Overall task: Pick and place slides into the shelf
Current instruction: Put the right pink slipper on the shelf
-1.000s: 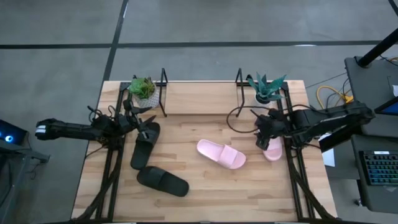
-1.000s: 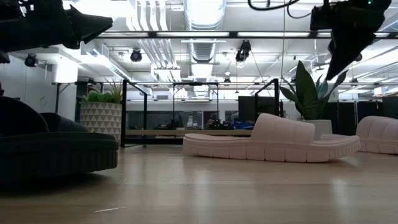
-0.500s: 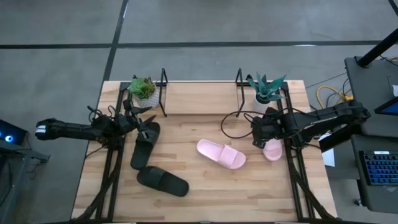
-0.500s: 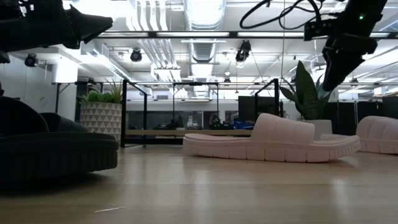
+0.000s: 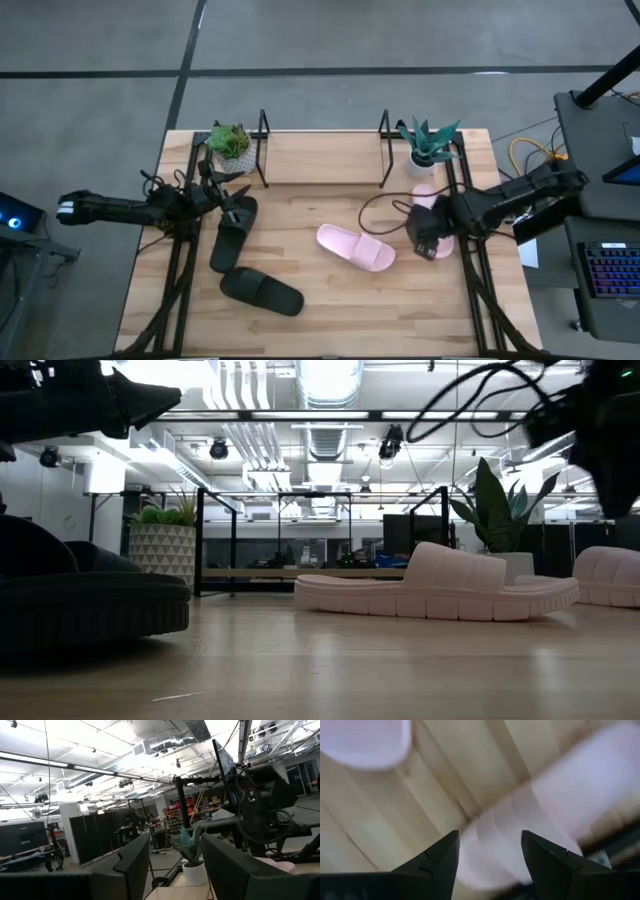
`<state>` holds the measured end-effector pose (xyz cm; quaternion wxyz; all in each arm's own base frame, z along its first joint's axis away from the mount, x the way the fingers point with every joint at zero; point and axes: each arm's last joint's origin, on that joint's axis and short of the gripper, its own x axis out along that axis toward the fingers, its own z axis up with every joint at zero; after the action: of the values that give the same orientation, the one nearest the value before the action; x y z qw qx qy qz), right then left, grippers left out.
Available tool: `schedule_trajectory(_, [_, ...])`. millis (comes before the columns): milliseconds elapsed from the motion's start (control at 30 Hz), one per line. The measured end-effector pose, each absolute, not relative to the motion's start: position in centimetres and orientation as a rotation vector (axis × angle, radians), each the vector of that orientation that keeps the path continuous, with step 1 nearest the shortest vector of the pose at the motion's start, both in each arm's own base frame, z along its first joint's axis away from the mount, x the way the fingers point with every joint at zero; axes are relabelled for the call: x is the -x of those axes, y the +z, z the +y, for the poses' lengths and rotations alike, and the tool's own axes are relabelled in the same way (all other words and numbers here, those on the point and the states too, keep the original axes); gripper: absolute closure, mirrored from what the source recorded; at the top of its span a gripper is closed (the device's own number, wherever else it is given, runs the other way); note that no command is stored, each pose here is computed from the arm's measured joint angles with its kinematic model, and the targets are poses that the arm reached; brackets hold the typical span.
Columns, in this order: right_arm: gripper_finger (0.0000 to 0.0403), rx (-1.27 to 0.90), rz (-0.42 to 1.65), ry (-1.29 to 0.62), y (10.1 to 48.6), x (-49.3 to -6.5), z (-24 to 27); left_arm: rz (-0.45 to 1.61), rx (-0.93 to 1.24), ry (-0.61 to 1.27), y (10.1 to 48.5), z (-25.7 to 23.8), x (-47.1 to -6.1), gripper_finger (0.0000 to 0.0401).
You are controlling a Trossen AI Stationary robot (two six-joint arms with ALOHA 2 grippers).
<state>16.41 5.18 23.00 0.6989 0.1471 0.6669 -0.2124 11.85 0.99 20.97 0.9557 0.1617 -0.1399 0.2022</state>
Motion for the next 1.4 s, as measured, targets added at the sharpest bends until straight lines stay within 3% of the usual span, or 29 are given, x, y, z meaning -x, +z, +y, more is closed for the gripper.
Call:
schedule_trajectory(367, [0.0197, -0.130, 1.312, -0.593, 24.4, -13.9, 9.2, -0.284, -0.327, 0.411, 21.0, 1.0, -11.9, 0.0237])
schedule_trajectory(600, [0.0197, -0.137, 1.439, -0.574, 23.3, -12.9, 10.9, -0.284, -0.326, 0.410, 21.0, 1.0, -11.8, 0.0237])
schedule_trajectory(1100, [0.0197, 0.123, 1.613, -0.678, 18.3, -13.4, 11.9, -0.289, -0.324, 0.411, 21.0, 1.0, -11.8, 0.0237])
schedule_trajectory(1400, [0.0197, 0.310, 1.545, -0.761, 16.2, -14.1, 12.1, -0.291, -0.324, 0.411, 21.0, 1.0, -11.8, 0.0237])
